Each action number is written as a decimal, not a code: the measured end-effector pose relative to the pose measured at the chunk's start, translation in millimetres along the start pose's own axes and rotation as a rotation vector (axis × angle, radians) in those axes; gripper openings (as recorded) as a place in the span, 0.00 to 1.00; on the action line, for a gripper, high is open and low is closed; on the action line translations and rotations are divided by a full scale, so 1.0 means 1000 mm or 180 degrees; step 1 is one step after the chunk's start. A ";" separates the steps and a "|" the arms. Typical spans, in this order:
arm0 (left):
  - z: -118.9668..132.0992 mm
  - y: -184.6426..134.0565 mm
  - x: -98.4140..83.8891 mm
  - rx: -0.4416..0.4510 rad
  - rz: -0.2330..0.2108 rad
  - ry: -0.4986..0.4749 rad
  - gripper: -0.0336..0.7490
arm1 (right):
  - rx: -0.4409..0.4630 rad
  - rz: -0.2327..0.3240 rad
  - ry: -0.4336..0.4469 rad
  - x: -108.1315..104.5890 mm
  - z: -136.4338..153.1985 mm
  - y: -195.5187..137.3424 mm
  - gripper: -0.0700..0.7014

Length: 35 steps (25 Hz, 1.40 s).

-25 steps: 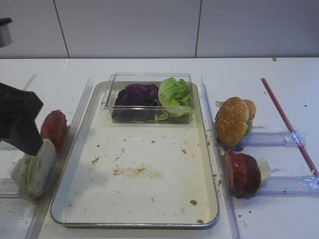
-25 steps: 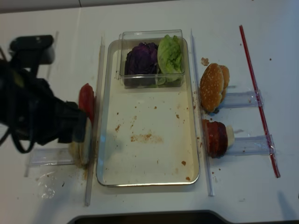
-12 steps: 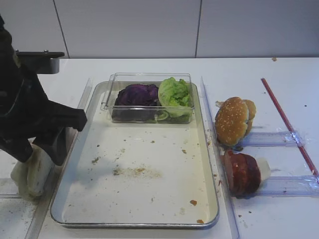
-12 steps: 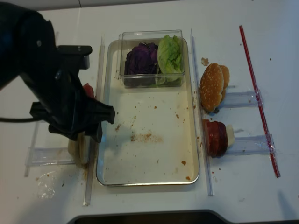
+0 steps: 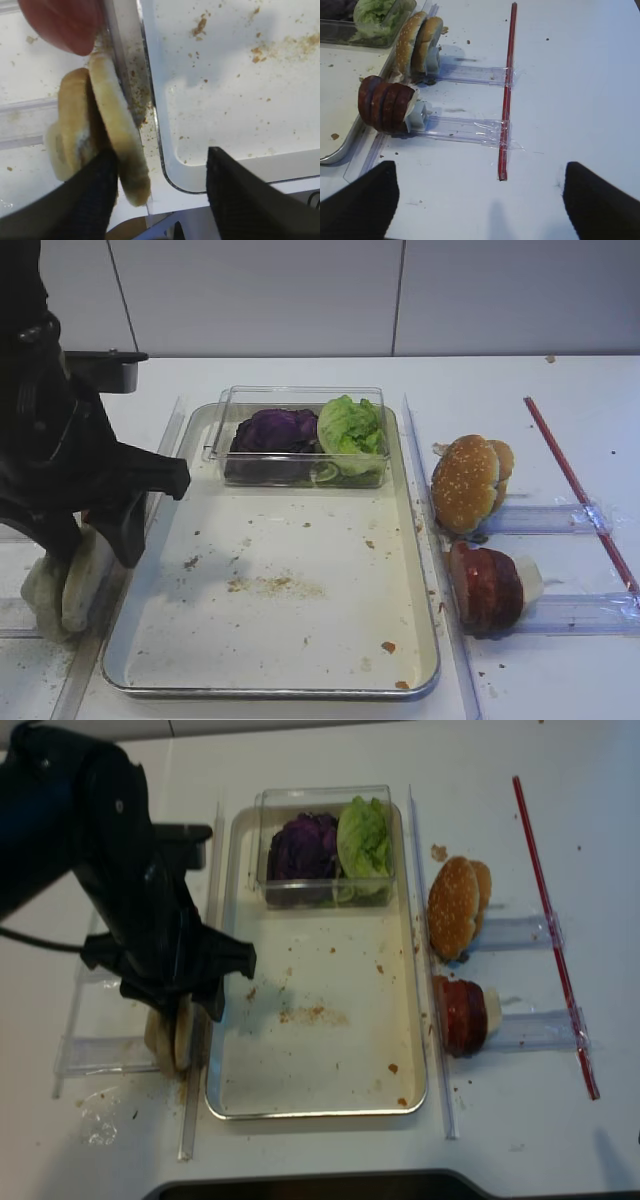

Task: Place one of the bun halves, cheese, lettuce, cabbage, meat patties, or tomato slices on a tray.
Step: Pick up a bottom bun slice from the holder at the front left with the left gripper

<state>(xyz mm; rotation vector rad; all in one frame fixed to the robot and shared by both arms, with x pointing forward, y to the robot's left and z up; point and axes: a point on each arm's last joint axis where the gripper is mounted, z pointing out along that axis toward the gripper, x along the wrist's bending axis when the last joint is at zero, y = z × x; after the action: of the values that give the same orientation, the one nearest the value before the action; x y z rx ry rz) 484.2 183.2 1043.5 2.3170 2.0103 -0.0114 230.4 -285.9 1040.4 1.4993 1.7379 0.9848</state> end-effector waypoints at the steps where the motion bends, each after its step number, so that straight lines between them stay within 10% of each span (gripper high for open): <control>1: -0.001 0.001 0.000 -0.0014 0.0002 0.0001 0.52 | 0.0000 0.0000 0.0000 0.000 0.000 0.000 0.99; 35: 0.021 0.017 0.004 0.0104 -0.0208 0.0342 0.11 | 0.0006 0.0000 0.0001 0.000 0.000 0.000 0.99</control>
<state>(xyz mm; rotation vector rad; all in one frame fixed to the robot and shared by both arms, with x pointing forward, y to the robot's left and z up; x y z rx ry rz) 502.2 184.0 1023.0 2.3174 2.1511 0.0790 230.3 -285.9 1040.3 1.5004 1.7394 0.9837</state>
